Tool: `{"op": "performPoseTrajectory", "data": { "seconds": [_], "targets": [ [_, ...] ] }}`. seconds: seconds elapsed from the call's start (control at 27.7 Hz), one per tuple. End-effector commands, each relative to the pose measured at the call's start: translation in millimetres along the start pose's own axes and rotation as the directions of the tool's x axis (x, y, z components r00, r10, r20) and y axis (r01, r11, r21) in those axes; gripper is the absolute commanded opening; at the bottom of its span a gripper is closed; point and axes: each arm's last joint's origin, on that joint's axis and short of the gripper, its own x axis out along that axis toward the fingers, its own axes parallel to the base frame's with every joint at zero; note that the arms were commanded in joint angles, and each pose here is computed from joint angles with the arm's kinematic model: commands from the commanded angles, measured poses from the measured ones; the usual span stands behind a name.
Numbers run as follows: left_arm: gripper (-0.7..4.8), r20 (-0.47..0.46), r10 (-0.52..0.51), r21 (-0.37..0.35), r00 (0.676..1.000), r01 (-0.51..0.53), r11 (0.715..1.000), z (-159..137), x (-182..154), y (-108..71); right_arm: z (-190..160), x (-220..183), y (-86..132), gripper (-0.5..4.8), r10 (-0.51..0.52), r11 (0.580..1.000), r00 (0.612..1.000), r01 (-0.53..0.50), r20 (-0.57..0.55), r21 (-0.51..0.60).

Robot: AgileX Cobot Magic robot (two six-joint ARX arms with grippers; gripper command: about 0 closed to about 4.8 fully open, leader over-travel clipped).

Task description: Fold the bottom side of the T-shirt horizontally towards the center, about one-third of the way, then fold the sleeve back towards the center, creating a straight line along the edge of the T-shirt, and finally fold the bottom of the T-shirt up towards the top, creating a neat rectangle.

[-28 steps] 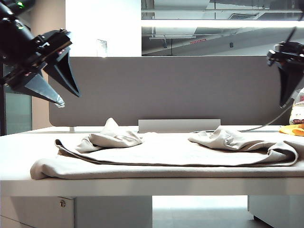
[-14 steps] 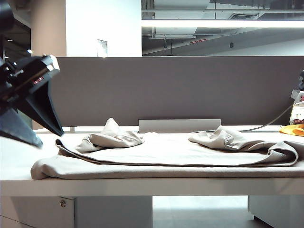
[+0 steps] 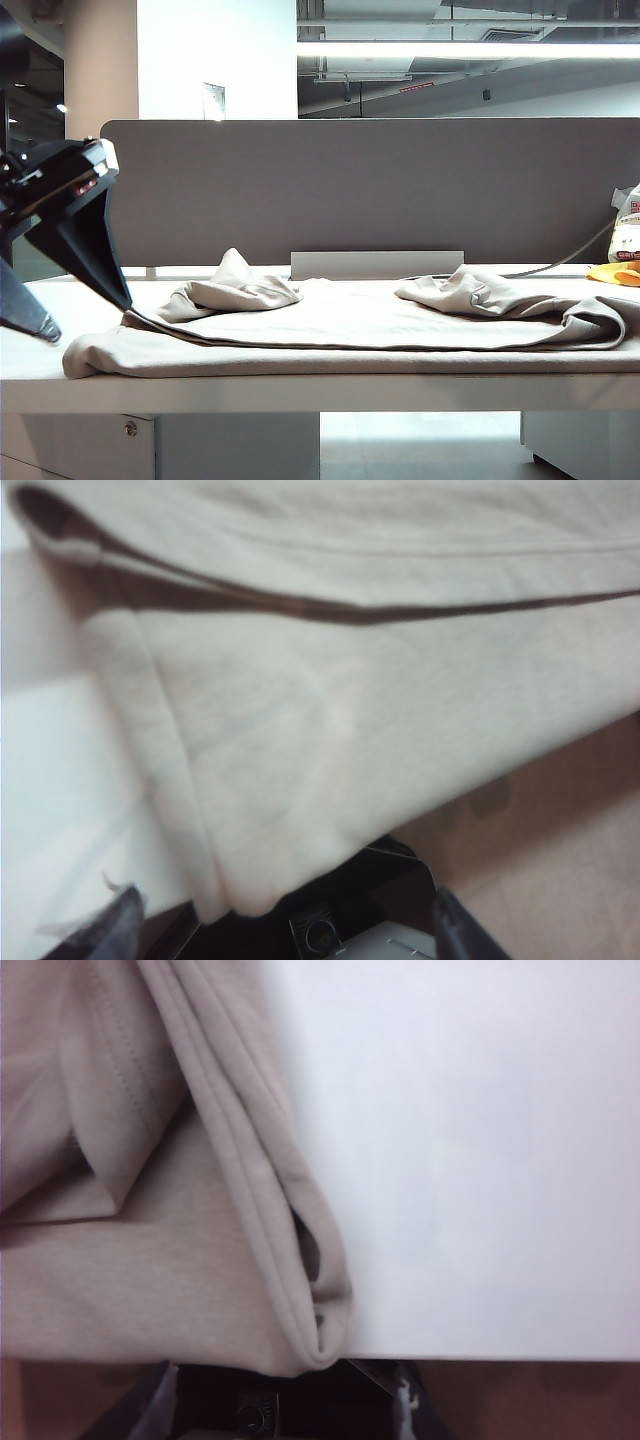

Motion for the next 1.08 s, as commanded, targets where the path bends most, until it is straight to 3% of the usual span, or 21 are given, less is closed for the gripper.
{"op": "performPoseTrajectory", "data": {
  "seconds": [0.04, 0.4, 0.51, 0.79, 1.08],
  "targets": [
    [3.77, 0.018, 0.005, 0.0, 1.0, -0.005, 1.0, -4.6, 3.2, 1.7, 1.2, -2.2, 0.1, 2.75, 0.008, 1.0, 1.0, -0.008, 0.014, -0.012],
    [3.63, 0.054, 0.005, -0.022, 0.999, -0.004, 1.0, -1.8, 4.4, 1.9, 0.5, 4.8, -2.1, 2.74, 0.001, 1.0, 1.0, -0.001, -0.018, 0.014],
    [3.32, 0.042, 0.013, -0.027, 0.999, -0.012, 1.0, -2.4, 6.8, 2.9, 0.0, 9.1, -3.4, 2.74, 0.002, 1.0, 0.999, -0.001, -0.038, 0.02],
    [3.32, -0.014, 0.006, -0.049, 1.0, -0.007, 0.999, -5.4, 20.8, 8.0, 1.5, 10.2, -3.7, 2.73, 0.001, 1.0, 1.0, 0.0, -0.027, 0.017],
    [3.19, -0.03, 0.006, -0.054, 1.0, -0.007, 0.999, -6.4, 25.7, 9.9, 0.2, 26.5, -8.6, 2.69, 0.004, 0.999, 0.996, 0.0, -0.09, 0.043]
  ]
}}
